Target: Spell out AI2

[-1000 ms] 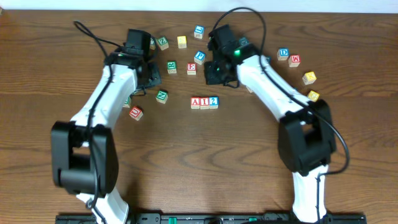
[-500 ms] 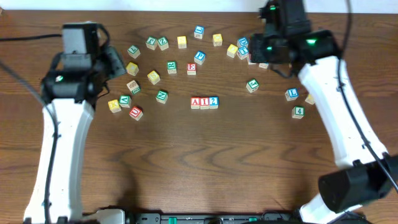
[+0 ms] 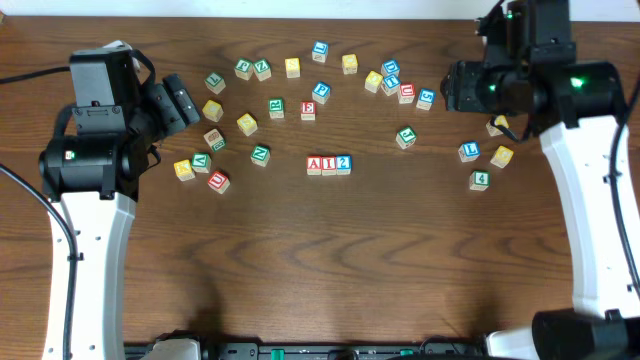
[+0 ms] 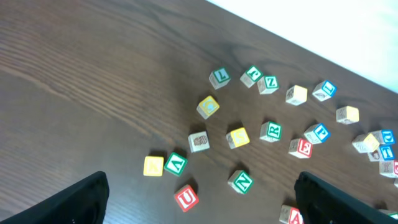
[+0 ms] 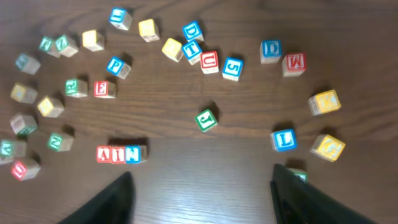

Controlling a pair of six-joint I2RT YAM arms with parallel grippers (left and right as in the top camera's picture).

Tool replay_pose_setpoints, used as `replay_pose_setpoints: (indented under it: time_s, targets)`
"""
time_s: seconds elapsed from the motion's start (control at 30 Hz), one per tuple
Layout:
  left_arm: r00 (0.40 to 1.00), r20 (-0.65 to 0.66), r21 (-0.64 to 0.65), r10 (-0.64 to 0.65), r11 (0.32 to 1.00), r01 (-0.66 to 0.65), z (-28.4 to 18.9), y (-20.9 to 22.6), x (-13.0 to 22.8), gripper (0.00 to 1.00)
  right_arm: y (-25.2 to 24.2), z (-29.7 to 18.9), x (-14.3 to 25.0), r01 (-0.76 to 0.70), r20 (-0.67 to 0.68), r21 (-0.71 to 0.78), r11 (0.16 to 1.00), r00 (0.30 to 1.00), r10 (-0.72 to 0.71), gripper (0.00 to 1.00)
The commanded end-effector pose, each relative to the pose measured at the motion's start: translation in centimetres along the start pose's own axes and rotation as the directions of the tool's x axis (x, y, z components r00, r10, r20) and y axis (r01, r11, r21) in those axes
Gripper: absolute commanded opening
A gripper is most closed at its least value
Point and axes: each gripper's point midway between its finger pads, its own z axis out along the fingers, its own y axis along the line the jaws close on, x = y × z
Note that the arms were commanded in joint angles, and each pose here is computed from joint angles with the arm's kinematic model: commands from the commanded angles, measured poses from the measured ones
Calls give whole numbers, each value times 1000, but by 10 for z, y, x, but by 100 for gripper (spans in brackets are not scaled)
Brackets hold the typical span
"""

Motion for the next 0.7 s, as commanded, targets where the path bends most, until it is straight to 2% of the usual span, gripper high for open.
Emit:
replay_pose_setpoints:
  time_s: [0.0,0.2,0.4,0.67]
  targets:
    - [1000,11,-13,5,1000,-5,-3,3,-4,96,-1,-22,-3,13,44,-1,1000,999,-13,79]
    - [1000,10,-13,5,1000,-5,-2,3,-4,98,0,-43,-1,15,78,0,1000,997,-15,99]
    - [1000,10,-13,5,1000,-5,-2,3,-4,98,-6,-68,7,14,105,36,999,994,-17,99]
    - [1000,10,-13,5,1000,-5,-2,3,-4,98,-7,-69,11,12,91,39,999,996,-16,99]
